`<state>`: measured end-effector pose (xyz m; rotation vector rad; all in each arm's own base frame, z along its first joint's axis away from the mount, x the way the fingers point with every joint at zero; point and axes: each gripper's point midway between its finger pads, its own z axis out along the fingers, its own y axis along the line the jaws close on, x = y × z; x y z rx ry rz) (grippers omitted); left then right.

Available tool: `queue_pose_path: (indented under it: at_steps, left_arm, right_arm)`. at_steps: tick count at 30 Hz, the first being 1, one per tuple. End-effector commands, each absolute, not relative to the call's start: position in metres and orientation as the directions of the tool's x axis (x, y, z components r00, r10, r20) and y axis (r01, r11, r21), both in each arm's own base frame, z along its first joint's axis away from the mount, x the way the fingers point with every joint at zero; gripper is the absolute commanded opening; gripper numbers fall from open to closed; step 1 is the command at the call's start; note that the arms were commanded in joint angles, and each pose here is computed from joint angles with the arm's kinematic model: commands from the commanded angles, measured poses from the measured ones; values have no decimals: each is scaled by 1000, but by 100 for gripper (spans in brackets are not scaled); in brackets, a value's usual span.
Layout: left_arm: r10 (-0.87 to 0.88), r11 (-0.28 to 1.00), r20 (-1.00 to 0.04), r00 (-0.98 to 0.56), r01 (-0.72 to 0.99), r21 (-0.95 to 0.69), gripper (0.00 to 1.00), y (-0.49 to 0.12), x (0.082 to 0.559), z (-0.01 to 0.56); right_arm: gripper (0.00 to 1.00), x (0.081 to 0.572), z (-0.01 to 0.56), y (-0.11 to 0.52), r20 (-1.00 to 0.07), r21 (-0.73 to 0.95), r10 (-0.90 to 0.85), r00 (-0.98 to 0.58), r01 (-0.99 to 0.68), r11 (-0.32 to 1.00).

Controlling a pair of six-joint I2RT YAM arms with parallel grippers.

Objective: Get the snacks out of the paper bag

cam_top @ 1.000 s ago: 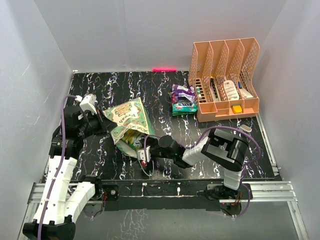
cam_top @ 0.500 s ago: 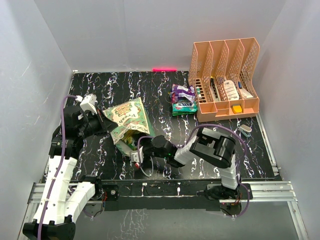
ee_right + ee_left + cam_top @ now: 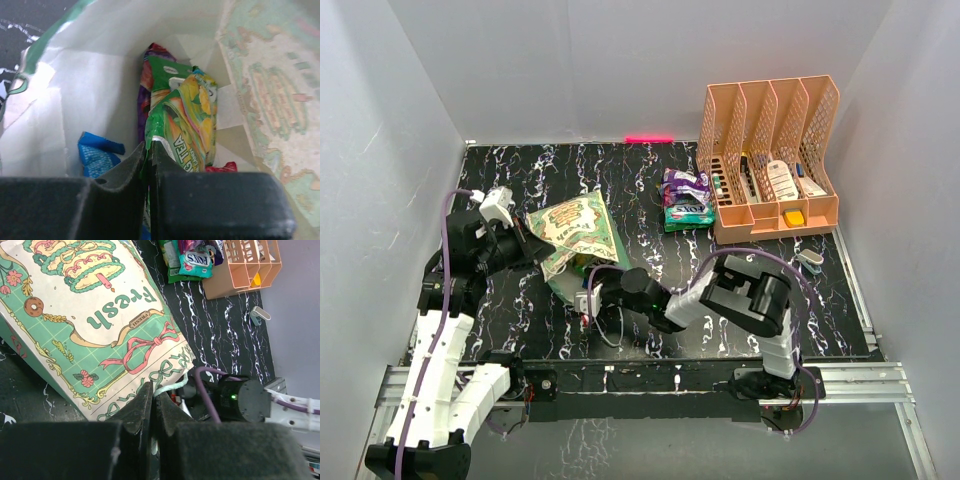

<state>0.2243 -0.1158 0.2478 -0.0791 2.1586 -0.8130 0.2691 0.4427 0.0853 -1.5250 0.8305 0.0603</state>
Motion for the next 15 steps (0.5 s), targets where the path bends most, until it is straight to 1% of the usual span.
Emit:
queue_pose_path:
  at_steps: [1, 7, 12, 15]
  left_arm:
    - [-336, 793, -690, -641, 203, -575, 0, -114, 229, 263]
    - [-369, 798, -684, -630, 163, -581, 0, -110, 235, 265]
    - [-391, 793, -676, -624, 145, -592, 0, -109, 239, 272]
    - [-398, 792, -679, -617, 143, -594, 0, -108, 240, 276]
  right_arm:
    - [7, 263, 166, 449, -571, -821, -340, 747, -529, 215]
    - [7, 228, 210, 441, -683, -730, -213, 698, -656, 191]
    - [7, 181, 228, 432, -770, -634, -114, 628, -773, 22]
    - [7, 163, 246, 411, -812, -580, -92, 576, -815, 15]
